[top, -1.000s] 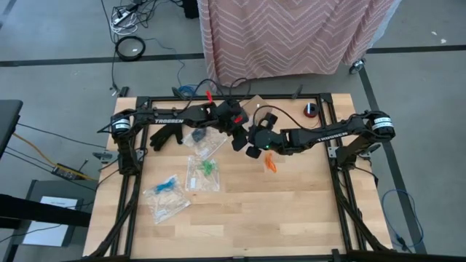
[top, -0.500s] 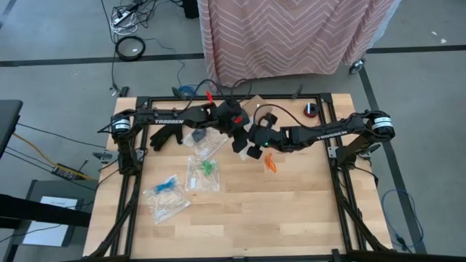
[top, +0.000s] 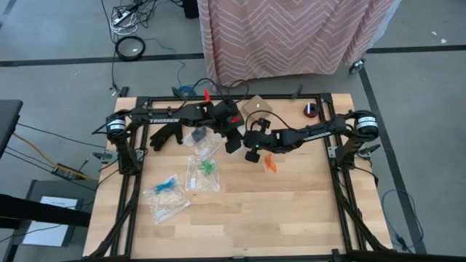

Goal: Sort rubber bands
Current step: Open the transparent zip bag

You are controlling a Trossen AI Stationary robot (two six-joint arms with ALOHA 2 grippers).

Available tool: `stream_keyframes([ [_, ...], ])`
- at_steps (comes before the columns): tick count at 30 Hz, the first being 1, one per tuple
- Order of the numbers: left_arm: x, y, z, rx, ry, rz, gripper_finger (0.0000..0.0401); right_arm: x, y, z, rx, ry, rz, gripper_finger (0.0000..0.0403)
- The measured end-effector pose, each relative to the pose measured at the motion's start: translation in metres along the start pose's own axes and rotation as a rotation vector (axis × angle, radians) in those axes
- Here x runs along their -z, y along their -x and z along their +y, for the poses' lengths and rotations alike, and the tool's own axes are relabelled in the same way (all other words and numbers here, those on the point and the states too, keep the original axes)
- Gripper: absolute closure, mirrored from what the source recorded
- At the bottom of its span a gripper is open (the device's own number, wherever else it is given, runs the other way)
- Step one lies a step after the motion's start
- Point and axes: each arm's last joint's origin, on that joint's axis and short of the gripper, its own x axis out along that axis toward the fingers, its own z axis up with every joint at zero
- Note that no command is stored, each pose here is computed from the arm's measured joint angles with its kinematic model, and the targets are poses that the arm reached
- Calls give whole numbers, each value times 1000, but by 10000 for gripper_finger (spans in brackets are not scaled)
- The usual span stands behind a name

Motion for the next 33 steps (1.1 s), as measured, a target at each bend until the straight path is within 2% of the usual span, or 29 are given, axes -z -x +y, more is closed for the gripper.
stream_keyframes([
  [15, 16, 9, 8, -247, -86, 169, 401, -2, 2, 2, 3, 33, -19, 403],
  [21, 17, 10, 12, -355, -120, 185, 401, -2, 2, 2, 5, 33, -21, 403],
  [28, 16, 10, 14, -389, -143, 184, 401, -14, 9, 8, 2, 79, -142, 403],
  [33, 12, 9, 13, -386, -140, 133, 400, -28, 16, 7, 3, 76, -194, 403],
])
